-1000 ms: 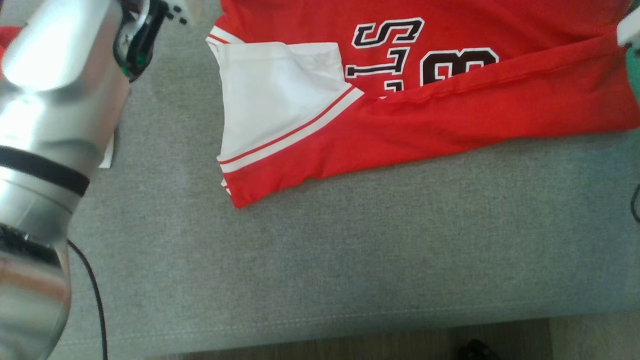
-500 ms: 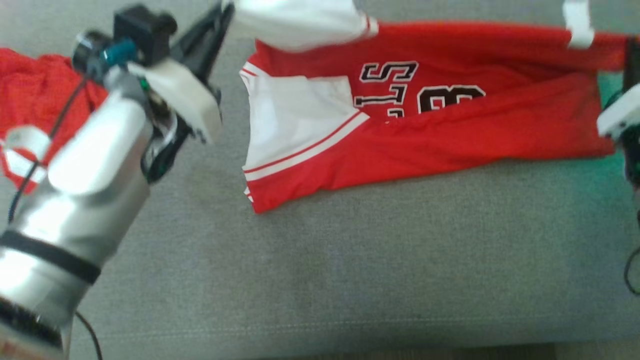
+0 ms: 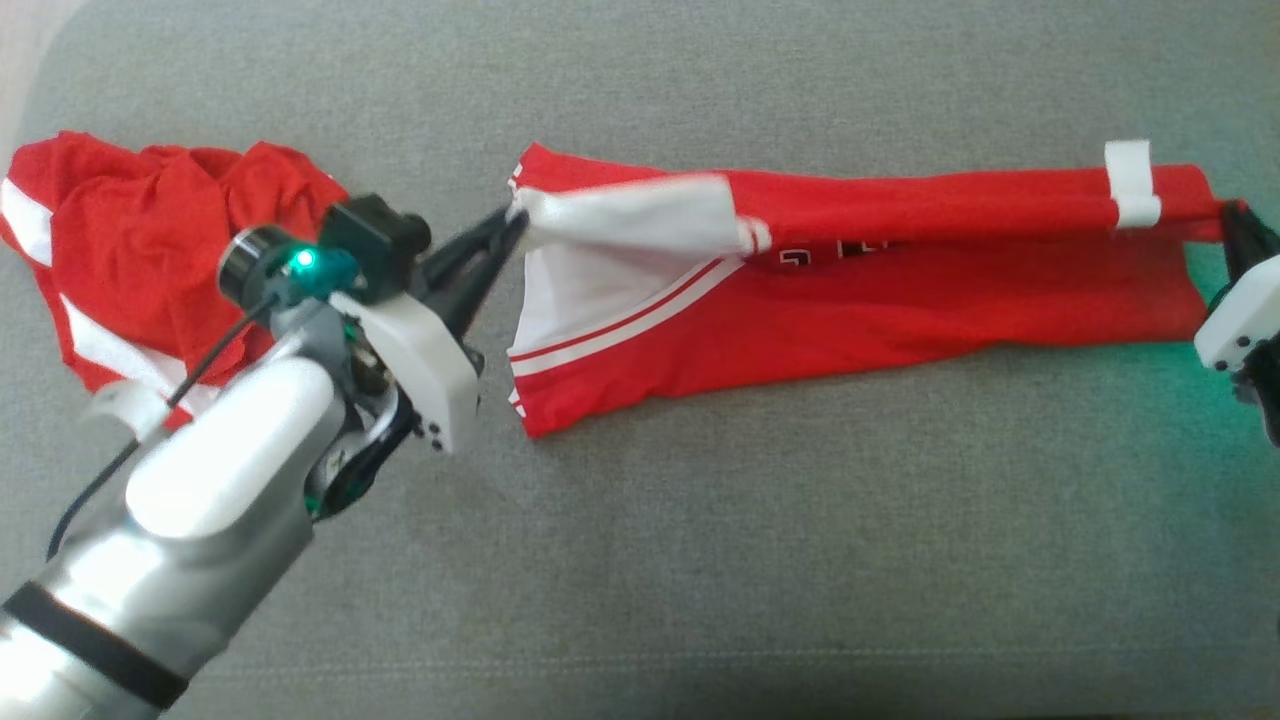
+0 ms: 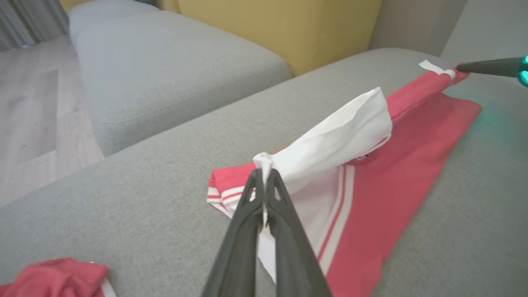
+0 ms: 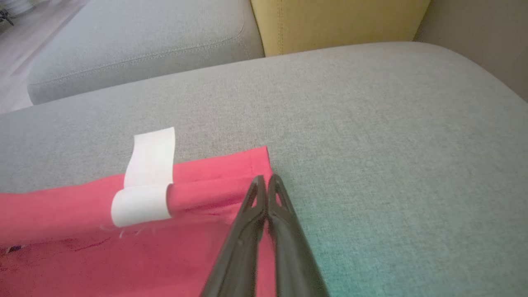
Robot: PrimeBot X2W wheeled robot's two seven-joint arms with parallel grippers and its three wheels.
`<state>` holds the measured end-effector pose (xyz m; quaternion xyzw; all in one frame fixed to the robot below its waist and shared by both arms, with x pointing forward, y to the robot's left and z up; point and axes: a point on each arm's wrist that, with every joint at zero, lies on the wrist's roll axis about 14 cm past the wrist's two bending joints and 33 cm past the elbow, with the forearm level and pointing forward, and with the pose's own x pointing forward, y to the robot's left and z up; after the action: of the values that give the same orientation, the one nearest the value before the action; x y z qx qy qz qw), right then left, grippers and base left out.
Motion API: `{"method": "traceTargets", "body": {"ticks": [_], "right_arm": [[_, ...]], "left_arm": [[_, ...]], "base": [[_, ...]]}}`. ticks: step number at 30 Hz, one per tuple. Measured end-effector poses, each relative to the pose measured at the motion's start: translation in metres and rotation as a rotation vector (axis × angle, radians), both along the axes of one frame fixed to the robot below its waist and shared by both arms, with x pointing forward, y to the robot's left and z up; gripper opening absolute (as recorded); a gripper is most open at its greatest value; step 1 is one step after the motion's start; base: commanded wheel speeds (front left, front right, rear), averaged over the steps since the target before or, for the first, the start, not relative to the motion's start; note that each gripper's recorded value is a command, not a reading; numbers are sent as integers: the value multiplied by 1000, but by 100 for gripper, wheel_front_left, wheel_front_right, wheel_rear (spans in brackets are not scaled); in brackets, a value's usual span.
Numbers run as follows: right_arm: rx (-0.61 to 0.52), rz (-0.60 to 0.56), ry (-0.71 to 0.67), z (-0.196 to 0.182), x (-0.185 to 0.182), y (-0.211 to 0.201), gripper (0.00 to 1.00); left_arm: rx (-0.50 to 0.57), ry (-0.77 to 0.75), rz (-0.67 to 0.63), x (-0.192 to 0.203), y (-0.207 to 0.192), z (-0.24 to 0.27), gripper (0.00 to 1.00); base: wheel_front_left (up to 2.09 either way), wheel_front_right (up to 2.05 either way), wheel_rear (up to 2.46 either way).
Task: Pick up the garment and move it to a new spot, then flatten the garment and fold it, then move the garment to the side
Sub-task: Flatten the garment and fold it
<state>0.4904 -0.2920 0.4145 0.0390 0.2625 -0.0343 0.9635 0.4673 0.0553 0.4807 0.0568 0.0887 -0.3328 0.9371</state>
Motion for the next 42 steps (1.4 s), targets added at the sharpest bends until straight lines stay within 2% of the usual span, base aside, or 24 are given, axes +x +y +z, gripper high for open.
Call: {"method": "traceTargets", "body": {"ticks": [9, 18, 19, 20, 21, 22, 25, 30, 36, 42], "right_arm": [[-15, 32, 150, -24, -22, -1, 0], [-21, 55, 226, -28, -33, -2, 0], [-23, 54, 224, -28, -34, -2, 22], [-20, 51, 223, -29, -35, -3, 100], [-15, 45, 219, -29, -36, -3, 100], [-9, 38, 205, -28, -36, -4, 100], [-17, 33, 122, -14, -29, -6, 100], [-40, 38, -143, 38, -5, -3, 100], [-58, 98, -477, 104, 7, 26, 100], [-72, 186, -576, 108, -12, 66, 100]], "left_arm": [[69, 91, -27, -22, 3, -30, 0], [102, 146, -60, -35, -3, -49, 0], [114, 159, -64, -36, -2, -53, 0], [122, 170, -72, -38, -3, -56, 24], [124, 174, -76, -40, -4, -57, 89], [124, 175, -79, -41, -5, -57, 100], [103, 148, -50, -36, -4, -51, 100], [-14, 35, 102, -11, 12, -17, 100], [-274, -78, 341, 17, 34, 41, 100], [-494, -173, 519, 15, 57, 83, 100]], "base": [[0, 0, 0], [0, 0, 0], [0, 0, 0], [0, 0, 0], [0, 0, 0], [0, 0, 0], [0, 0, 0], [0, 0, 0], [0, 0, 0], [0, 0, 0]]}}
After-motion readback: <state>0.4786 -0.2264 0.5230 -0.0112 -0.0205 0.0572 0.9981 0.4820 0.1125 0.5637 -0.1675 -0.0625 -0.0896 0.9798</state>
